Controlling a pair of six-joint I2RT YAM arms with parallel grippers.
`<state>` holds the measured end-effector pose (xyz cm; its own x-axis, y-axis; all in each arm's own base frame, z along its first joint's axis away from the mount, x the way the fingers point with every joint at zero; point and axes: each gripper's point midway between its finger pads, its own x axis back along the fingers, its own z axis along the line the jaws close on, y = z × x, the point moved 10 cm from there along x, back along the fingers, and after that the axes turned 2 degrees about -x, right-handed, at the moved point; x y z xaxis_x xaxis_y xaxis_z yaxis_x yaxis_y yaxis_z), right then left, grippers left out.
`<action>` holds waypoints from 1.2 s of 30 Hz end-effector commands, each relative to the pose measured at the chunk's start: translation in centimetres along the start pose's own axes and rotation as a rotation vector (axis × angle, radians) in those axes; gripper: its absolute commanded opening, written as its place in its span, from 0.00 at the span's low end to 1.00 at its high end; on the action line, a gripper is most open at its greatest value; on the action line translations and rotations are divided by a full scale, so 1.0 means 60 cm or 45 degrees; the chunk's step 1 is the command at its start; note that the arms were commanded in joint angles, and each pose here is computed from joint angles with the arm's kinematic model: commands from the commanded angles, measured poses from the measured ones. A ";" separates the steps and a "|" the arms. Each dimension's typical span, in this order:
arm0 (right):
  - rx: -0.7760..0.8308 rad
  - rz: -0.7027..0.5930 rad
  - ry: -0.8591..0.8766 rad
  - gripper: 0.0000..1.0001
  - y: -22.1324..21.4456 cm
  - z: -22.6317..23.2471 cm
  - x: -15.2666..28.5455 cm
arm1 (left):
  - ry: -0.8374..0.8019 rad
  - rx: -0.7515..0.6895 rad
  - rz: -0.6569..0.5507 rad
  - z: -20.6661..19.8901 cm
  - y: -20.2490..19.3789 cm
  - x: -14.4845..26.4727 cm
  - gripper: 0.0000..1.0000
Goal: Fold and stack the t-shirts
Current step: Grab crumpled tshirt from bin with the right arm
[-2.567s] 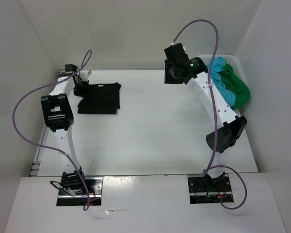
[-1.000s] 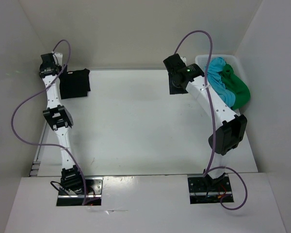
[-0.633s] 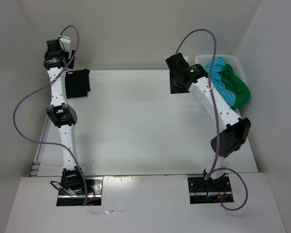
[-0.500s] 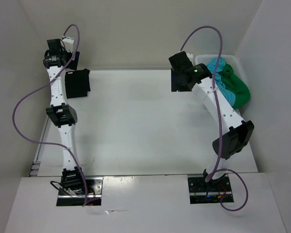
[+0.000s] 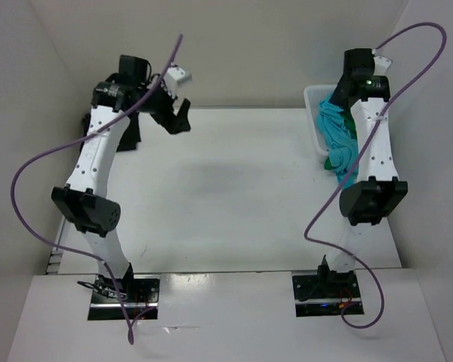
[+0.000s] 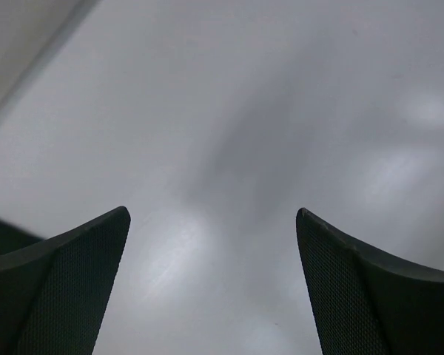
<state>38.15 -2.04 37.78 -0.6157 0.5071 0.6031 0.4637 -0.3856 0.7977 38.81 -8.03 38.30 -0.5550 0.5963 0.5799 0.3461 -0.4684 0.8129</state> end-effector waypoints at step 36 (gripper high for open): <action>0.013 0.463 -0.143 0.00 -0.086 -0.066 -0.248 | -0.219 0.320 0.346 -0.054 -0.203 -0.142 0.99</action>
<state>42.67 -10.97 21.59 -0.2955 0.3656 0.8826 0.6815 -0.5668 0.4629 36.35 -9.06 22.80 -0.2853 0.5495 0.7853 0.6607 -0.4808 0.5765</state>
